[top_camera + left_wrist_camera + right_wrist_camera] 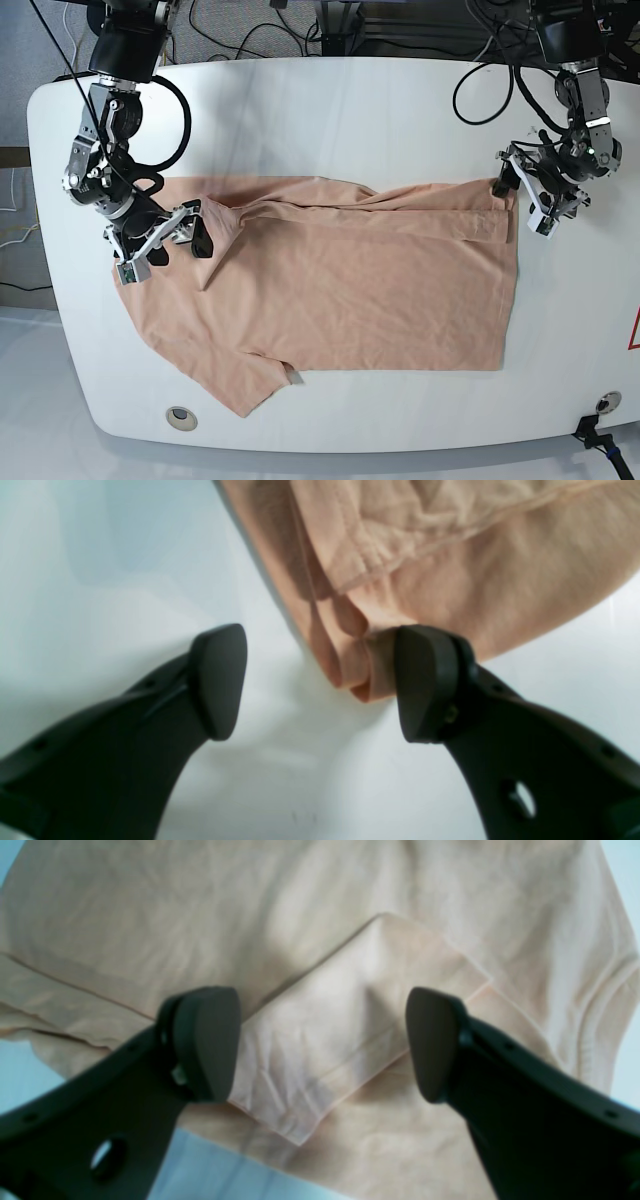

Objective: Fold the T-shirt properly
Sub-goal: 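Grasp the folded edge with both grippers at its two corners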

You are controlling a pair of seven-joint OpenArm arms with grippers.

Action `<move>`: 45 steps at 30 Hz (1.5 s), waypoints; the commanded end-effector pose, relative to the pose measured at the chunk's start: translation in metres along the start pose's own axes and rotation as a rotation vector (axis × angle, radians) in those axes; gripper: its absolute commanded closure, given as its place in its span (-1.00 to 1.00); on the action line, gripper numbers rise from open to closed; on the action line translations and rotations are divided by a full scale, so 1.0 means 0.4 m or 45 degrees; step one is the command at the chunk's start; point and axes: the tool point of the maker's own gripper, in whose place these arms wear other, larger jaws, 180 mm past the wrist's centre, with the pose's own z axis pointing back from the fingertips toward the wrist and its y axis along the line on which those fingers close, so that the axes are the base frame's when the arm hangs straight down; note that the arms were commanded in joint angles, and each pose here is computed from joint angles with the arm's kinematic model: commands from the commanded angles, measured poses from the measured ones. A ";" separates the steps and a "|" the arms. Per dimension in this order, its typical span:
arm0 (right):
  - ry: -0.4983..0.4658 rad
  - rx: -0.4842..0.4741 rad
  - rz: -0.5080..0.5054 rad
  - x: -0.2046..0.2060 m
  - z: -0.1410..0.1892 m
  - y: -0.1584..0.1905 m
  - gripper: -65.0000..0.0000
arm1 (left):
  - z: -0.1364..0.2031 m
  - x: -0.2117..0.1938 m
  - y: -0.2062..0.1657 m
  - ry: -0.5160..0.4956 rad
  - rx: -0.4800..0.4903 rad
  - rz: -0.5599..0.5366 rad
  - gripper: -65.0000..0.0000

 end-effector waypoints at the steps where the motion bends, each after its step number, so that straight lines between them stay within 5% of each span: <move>1: -0.076 0.004 0.025 0.050 0.009 -0.003 -0.54 | 0.009 0.007 0.019 0.007 0.026 -0.025 -0.25; 13: 0.006 -0.001 -0.001 -0.033 0.017 -0.002 -0.54 | 0.003 -0.020 0.024 0.041 0.019 -0.002 -0.18; 28: 0.179 -0.335 0.301 -0.094 0.040 -0.137 -0.54 | 0.012 -0.020 0.041 0.047 0.037 -0.015 -0.18; 38: 0.134 -0.563 0.101 -0.108 0.149 -0.312 -0.54 | 0.026 -0.013 0.070 0.007 0.062 -0.032 -0.18; 45: 0.097 -0.595 -0.014 -0.131 0.166 -0.322 -0.54 | 0.020 -0.054 0.089 0.058 0.060 0.000 -0.18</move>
